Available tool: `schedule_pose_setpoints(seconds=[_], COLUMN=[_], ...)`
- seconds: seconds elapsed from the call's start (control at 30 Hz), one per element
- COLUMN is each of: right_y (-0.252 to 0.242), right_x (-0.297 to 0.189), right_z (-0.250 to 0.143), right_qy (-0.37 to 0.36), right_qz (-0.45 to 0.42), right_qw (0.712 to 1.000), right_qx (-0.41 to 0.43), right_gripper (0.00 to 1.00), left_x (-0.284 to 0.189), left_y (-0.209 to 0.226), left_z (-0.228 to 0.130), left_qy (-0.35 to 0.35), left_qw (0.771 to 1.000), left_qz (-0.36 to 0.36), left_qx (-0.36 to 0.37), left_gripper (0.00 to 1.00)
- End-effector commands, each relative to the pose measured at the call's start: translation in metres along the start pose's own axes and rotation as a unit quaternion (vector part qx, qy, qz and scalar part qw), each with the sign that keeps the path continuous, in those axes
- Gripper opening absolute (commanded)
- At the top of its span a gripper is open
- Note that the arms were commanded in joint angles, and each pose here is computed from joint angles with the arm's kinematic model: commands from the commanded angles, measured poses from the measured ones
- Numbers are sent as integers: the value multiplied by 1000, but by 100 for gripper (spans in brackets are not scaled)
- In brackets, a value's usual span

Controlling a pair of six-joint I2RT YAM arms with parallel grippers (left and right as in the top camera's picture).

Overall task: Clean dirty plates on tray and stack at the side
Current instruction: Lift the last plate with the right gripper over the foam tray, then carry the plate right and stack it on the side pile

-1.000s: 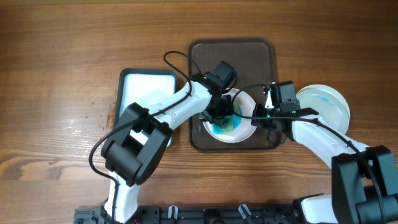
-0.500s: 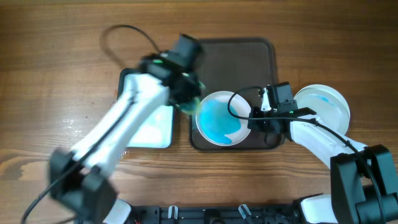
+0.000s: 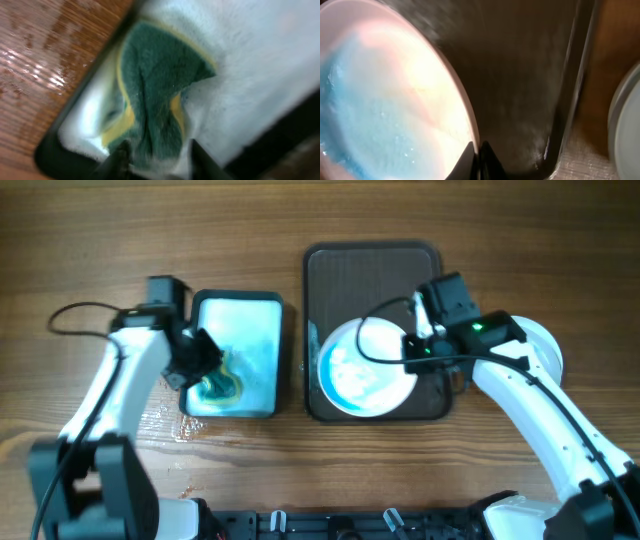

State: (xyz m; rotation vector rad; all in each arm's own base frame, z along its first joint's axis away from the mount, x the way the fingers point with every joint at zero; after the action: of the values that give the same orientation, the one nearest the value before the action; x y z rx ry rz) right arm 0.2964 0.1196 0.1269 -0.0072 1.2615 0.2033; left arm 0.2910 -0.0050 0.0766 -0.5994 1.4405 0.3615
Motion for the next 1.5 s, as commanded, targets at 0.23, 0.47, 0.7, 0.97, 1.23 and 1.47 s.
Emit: schedule_pose_setpoints(seconds=[0.23,0.47,0.7,0.97,1.23,1.47], right_y=[170,202,236,241,241,241], right_x=[-28,-79,-136,-141,-141,-141], right_z=[89,96,82,78,78,78], right_qy=[-301,-420,-481,-480,-479,-479], right_qz=[-53,-236,-299,-311,-313,-313], right_qw=[919,822,757,745,743,743], right_qx=[-251,-304,-326,-345,-347,-347], right_gripper=[4,4,4,4,4,4], left_x=[-152,-152,-152,-152,-152,-152], left_y=[6,6,6,6,6,6], left_z=[20,20,20,20,20,20], left_qy=[-188,-188,-188,-188,-188,-188], left_qw=[965,965,965,965,965,965], left_qz=[-180,-180,-180,-180,-180,-180], left_qx=[-40,-39,-39,-39,-39,-39], left_gripper=[100,100,100,100,100,100])
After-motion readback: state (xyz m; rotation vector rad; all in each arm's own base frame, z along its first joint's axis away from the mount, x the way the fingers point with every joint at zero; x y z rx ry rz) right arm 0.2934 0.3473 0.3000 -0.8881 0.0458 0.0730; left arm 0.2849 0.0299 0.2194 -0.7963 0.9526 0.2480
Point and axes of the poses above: each gripper's point midway between its finger pads, its own x axis out along the fingers, its own y axis along the line the jaws close on, z = x × y, the point moved 1 cm from there along -x, back along the fingers, and after that the axes turned 1 degree about x, right-handed, at the moved point
